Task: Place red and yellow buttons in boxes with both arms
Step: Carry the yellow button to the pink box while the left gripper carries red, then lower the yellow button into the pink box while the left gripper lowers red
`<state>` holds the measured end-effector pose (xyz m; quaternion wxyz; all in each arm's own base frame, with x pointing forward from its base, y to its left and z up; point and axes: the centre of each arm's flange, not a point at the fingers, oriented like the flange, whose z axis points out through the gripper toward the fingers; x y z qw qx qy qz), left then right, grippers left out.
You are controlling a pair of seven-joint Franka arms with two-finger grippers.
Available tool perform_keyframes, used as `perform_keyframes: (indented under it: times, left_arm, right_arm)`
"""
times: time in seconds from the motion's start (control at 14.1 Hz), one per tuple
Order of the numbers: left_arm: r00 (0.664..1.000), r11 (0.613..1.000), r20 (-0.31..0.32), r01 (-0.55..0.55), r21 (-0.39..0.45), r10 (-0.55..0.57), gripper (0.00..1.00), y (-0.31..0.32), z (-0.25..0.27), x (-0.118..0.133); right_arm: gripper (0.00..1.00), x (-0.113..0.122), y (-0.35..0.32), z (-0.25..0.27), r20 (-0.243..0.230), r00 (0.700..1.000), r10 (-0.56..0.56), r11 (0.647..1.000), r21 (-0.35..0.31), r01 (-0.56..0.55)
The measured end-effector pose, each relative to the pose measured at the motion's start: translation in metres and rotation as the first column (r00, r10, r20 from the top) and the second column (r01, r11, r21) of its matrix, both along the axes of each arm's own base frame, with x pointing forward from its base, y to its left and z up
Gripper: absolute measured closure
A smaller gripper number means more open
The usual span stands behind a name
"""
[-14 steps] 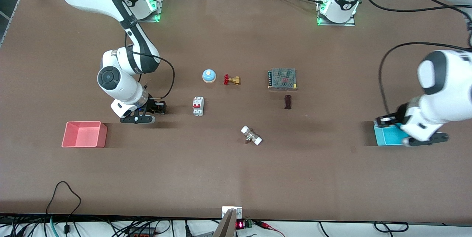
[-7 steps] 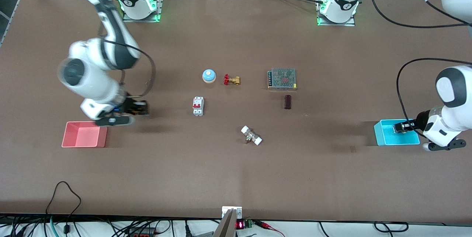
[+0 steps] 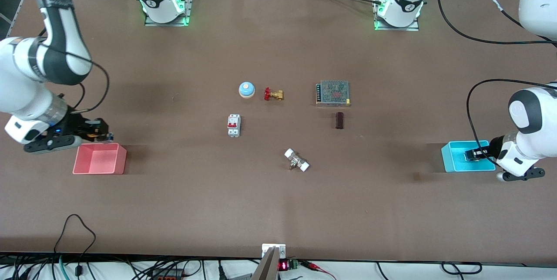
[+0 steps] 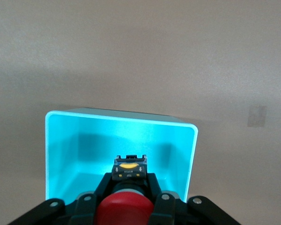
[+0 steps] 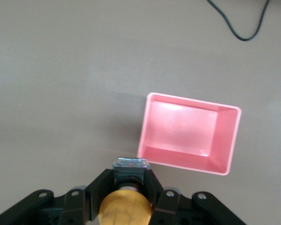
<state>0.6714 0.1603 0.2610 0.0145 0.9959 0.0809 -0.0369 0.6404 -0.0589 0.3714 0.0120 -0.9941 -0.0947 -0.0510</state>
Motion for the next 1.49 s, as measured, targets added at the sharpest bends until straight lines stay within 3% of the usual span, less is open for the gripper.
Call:
perform_keyframes:
  times: [0.21, 0.43, 0.99, 1.14, 1.49]
  left_arm:
    - [1.0, 1.0, -0.011, 0.011, -0.004, -0.011, 0.66, 0.0, -0.019, 0.0]
    - [0.999, 0.999, 0.003, 0.044, 0.012, -0.044, 0.66, 0.001, -0.036, 0.002]
    - [0.996, 0.996, 0.003, 0.09, 0.022, -0.09, 0.62, 0.002, -0.053, 0.001]
    - [0.995, 0.995, 0.003, 0.099, 0.022, -0.099, 0.49, 0.003, -0.054, 0.001]
    - [0.994, 0.994, 0.007, 0.105, 0.023, -0.105, 0.03, 0.006, -0.052, 0.001]
  right_arm:
    - [0.65, 0.014, -0.019, -0.025, -0.009, 1.0, -0.02, 1.0, 0.001, 0.02]
    - [0.65, 0.027, -0.032, -0.061, 0.019, 1.0, -0.007, 1.0, -0.006, 0.007]
    - [0.65, 0.033, -0.056, -0.108, 0.021, 1.0, -0.015, 1.0, -0.01, 0.015]
    - [0.65, 0.031, -0.067, -0.12, 0.018, 1.0, -0.012, 1.0, -0.011, 0.013]
    - [0.65, 0.032, -0.068, -0.126, 0.02, 1.0, -0.013, 1.0, -0.01, 0.013]
